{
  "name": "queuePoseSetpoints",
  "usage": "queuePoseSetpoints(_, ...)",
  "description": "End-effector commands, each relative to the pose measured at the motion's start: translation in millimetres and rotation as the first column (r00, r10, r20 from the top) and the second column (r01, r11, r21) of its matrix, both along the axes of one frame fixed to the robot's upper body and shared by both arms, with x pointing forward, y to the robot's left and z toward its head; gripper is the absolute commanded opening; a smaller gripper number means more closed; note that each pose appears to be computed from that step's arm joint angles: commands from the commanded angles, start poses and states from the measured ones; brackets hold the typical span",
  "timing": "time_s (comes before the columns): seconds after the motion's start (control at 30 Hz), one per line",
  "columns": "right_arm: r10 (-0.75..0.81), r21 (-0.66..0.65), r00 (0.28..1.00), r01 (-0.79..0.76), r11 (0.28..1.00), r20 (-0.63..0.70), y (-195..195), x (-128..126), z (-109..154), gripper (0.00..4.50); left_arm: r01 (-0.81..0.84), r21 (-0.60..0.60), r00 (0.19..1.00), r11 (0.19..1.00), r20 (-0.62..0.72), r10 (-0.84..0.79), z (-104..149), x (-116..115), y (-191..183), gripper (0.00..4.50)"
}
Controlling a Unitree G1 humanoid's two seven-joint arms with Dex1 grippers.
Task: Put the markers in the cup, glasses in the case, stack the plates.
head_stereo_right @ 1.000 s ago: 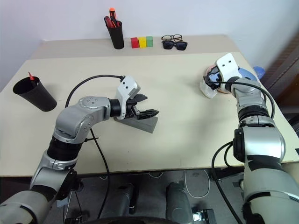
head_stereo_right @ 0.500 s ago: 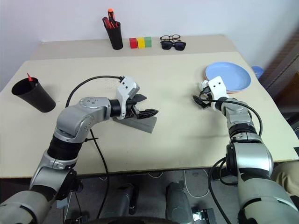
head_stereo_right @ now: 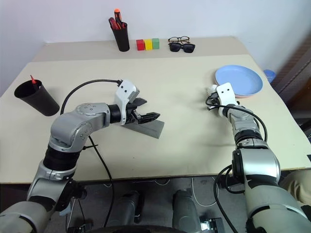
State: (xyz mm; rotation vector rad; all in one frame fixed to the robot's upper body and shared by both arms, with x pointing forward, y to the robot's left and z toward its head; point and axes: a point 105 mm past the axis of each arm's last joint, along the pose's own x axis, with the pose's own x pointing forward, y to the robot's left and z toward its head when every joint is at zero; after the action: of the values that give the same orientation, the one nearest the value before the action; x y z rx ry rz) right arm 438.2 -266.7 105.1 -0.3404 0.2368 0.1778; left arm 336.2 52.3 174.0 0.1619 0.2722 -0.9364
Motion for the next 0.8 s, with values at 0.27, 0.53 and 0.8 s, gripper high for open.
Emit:
queuePoseSetpoints(0.27, 0.021, 0.051, 0.983, -0.031, 0.998, 0.184, 5.9, 9.5, 44.2, 0.02, 0.004, -0.026, 0.999, 1.000, 0.034, -0.003, 9.5, -4.5, -2.4, 4.50)
queuePoseSetpoints(0.53, 0.012, -0.009, 0.927, -0.010, 1.000, 0.375, -2.6, 14.6, 106.9, 0.02, 0.015, -0.042, 1.000, 0.999, 0.028, -0.013, 9.6, -6.8, -6.9, 4.50)
queuePoseSetpoints(0.8, -0.138, -0.100, 0.924, 0.185, 0.978, 0.356, -31.5, 17.3, 121.5, 1.19, -0.055, -0.059, 0.997, 0.997, 0.047, 0.058, 13.9, -2.5, 3.6, 4.50)
